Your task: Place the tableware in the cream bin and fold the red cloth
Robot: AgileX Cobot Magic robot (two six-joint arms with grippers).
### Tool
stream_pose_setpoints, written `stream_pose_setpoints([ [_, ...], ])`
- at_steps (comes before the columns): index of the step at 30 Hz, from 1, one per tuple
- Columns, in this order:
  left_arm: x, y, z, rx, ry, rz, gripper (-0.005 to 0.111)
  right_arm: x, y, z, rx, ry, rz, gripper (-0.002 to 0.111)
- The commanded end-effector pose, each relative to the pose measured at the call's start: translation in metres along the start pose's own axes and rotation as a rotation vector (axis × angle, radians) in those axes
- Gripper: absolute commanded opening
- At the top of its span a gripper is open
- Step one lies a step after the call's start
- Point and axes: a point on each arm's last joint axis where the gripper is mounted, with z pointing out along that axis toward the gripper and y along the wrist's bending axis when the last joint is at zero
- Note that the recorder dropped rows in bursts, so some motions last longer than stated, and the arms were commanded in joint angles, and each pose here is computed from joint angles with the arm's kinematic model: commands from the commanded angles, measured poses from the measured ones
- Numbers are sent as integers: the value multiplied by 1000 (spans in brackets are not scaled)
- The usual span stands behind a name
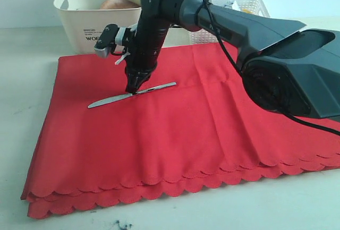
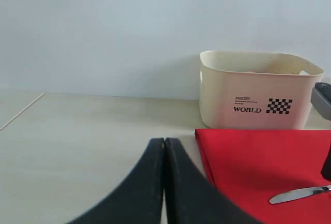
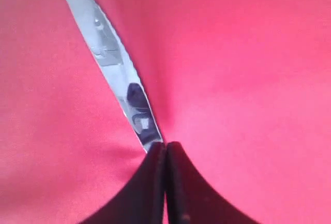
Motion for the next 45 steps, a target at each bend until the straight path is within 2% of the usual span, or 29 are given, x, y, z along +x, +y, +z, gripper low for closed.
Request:
stream_pose_setpoints([
  [1, 0, 0, 0, 5, -7, -1, 2, -7, 2, -22, 30, -25, 49, 2],
  [10, 0, 0, 0, 5, -7, -1, 2, -2, 0, -10, 28, 4, 68, 47],
  [12, 0, 0, 0, 5, -7, -1, 2, -1, 0, -6, 22, 11, 70, 50],
  [20, 0, 0, 0, 5, -7, -1, 2, 10, -2, 23, -6, 60, 78, 51],
  [22, 0, 0, 0, 5, -7, -1, 2, 13, -3, 26, 3, 78, 72, 50],
  [24, 0, 0, 0, 5, -7, -1, 2, 14, -5, 25, 23, 98, 61, 44],
  [30, 0, 0, 0, 5, -7, -1, 2, 18, -8, 25, 56, 133, 42, 0],
  [37, 0, 0, 0, 5, -7, -1, 2, 7, -3, 10, 29, 61, 60, 0],
  [45, 0, 0, 0, 5, -7, -1, 2, -11, 3, -35, 42, -47, 78, 0],
])
